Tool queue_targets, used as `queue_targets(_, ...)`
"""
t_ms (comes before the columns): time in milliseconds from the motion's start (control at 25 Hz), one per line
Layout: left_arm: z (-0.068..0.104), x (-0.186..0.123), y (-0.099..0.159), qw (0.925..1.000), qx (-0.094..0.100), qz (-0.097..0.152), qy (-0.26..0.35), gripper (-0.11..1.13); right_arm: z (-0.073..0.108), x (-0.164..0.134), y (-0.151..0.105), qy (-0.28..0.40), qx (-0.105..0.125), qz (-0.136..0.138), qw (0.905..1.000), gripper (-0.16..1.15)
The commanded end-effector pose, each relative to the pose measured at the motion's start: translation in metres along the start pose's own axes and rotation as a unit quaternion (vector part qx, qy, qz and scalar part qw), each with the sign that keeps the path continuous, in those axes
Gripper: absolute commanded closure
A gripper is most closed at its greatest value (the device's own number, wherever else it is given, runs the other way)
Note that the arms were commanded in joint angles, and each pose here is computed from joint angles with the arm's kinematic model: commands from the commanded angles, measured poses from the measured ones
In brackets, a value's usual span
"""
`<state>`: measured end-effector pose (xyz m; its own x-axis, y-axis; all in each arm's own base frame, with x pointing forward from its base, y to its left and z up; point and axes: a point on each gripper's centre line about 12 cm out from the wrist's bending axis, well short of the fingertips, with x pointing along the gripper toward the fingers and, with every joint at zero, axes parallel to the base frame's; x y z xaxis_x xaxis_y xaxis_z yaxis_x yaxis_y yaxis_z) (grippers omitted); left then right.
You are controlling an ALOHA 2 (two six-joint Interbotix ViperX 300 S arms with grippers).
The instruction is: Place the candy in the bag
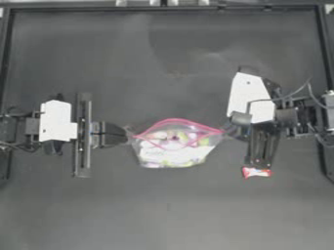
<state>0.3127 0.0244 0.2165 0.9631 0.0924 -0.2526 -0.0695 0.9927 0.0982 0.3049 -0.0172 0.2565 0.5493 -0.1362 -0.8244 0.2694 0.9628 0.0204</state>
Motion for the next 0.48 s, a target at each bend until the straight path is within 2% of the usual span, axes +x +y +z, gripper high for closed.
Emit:
queue_targets(40,0.015,-0.003,0.001,0.9997,0.000,0.002,-0.024,0.98,0.012,-0.012,0.003,-0.024,-0.002,0.006,0.9997,0.93)
queue_targets(480,-0.003,0.007,0.000,1.0000,-0.001,0.000,0.005,0.98,0.009,-0.004,0.005,-0.014,-0.005,0.006,0.9999,0.93)
